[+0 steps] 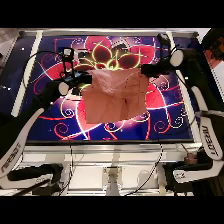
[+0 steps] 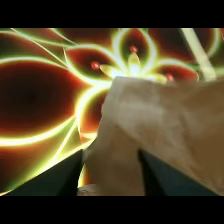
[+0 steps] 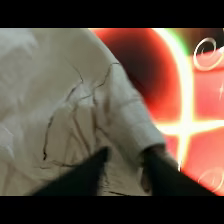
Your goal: Fold the clothes and pants, and hang the long-sleeved shirts on hangers.
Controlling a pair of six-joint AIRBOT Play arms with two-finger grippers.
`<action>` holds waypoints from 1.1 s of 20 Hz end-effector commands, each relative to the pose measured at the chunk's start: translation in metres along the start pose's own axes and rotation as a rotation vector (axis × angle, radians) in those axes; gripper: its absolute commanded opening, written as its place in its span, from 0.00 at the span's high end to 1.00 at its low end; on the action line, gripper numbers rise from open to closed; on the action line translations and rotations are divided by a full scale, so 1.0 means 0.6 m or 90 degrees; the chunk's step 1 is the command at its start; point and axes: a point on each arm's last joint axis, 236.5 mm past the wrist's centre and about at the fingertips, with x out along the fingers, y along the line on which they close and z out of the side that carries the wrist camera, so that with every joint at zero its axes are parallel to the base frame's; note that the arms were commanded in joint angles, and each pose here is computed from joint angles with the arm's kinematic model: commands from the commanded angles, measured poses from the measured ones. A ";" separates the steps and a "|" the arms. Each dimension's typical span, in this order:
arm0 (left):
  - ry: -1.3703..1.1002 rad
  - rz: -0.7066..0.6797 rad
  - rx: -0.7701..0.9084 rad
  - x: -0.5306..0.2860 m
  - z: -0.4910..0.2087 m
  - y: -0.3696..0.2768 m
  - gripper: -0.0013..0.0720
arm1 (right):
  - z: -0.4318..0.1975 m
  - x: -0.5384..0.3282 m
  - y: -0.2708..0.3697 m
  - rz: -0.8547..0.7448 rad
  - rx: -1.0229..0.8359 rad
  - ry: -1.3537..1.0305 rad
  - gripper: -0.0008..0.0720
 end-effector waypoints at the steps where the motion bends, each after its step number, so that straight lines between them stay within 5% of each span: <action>1: -0.143 0.019 -0.063 0.026 0.057 0.022 0.39 | 0.068 0.059 -0.026 -0.013 0.007 -0.113 0.26; 7: -0.231 0.000 -0.083 -0.037 0.148 0.003 0.40 | 0.171 0.000 -0.030 -0.007 0.010 -0.243 0.26; 8: -0.245 -0.012 -0.103 -0.056 0.166 -0.008 0.47 | 0.181 -0.011 -0.027 -0.005 0.008 -0.251 0.32; 9: -0.252 -0.024 -0.116 -0.076 0.183 -0.018 0.65 | 0.188 -0.021 -0.024 -0.004 0.007 -0.255 0.55; 10: -0.245 -0.030 -0.117 -0.093 0.191 -0.025 0.89 | 0.191 -0.032 -0.021 -0.003 0.006 -0.250 0.96; 11: -0.228 -0.036 -0.116 -0.110 0.193 -0.032 0.97 | 0.192 -0.041 -0.020 -0.003 0.006 -0.242 0.95; 17: -0.029 -0.033 -0.079 -0.189 0.091 -0.038 0.97 | 0.110 -0.064 -0.012 0.066 0.090 -0.112 0.95; 22: 0.036 -0.025 -0.234 -0.273 -0.031 -0.028 0.97 | -0.007 -0.093 0.022 0.144 0.156 -0.074 0.95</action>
